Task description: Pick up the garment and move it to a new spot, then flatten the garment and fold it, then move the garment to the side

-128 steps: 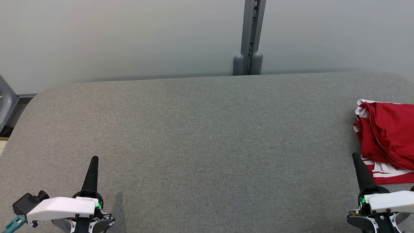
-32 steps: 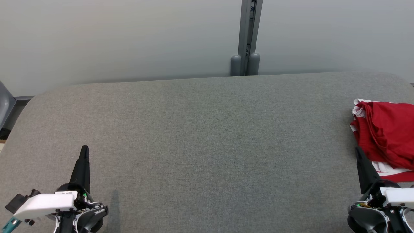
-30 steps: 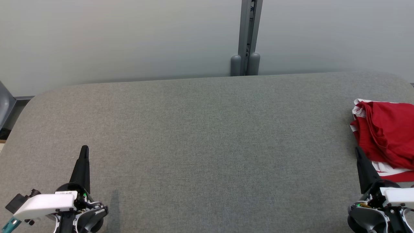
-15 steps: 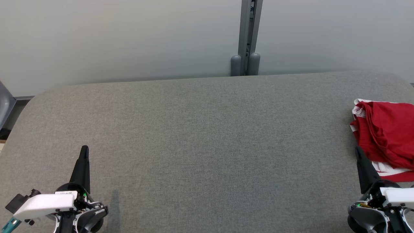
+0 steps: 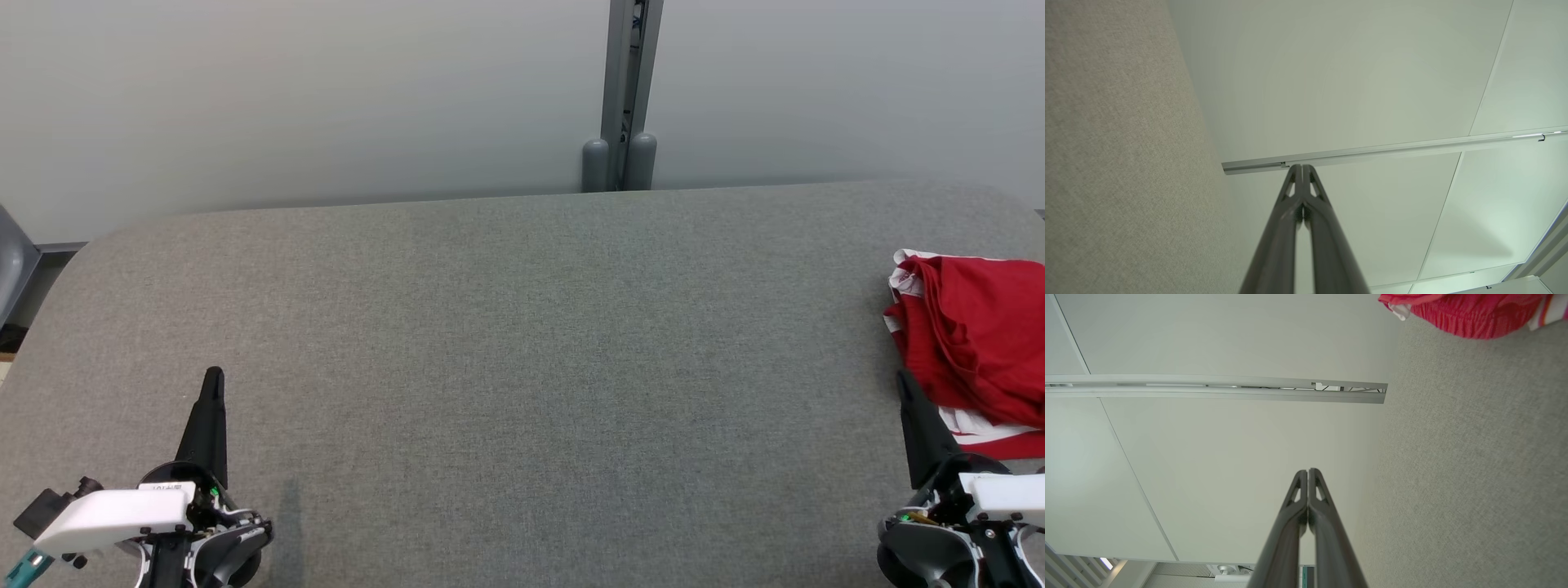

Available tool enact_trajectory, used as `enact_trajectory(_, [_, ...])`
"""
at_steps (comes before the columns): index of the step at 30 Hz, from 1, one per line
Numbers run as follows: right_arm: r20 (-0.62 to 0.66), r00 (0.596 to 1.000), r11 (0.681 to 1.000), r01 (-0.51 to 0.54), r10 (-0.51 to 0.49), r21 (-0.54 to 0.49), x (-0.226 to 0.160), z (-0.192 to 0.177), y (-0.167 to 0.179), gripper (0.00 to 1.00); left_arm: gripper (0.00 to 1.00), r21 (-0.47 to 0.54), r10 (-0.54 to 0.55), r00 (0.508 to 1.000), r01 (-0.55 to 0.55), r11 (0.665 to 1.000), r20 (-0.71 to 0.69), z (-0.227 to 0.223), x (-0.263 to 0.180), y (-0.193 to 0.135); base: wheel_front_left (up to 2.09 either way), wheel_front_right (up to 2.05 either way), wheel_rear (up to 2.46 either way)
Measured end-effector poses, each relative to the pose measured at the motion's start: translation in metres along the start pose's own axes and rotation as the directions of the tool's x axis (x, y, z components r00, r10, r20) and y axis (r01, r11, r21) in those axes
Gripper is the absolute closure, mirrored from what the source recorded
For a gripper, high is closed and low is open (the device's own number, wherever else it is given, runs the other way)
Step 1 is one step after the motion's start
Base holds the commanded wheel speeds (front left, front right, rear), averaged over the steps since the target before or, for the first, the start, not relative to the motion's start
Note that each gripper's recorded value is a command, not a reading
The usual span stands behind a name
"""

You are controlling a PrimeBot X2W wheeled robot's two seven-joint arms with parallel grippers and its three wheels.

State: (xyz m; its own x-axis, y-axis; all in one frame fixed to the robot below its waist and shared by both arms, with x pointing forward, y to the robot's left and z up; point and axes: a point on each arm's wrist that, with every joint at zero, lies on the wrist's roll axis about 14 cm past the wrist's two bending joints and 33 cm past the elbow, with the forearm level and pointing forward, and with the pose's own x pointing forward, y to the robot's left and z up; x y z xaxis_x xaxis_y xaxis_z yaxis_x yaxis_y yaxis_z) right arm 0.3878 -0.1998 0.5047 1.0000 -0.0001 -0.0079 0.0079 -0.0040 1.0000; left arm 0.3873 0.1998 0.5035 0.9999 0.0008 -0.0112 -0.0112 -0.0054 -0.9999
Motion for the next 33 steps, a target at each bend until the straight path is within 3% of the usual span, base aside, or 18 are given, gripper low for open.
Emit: enact_trajectory(33, [0.000, 1.000, 1.000, 0.000, 0.000, 0.000, 0.0000, 0.0000, 0.0000, 1.00, 1.00, 0.000, 0.000, 1.000, 0.000, 1.000, 0.000, 0.0000, 0.0000, 0.0000, 0.00, 0.00, 0.00])
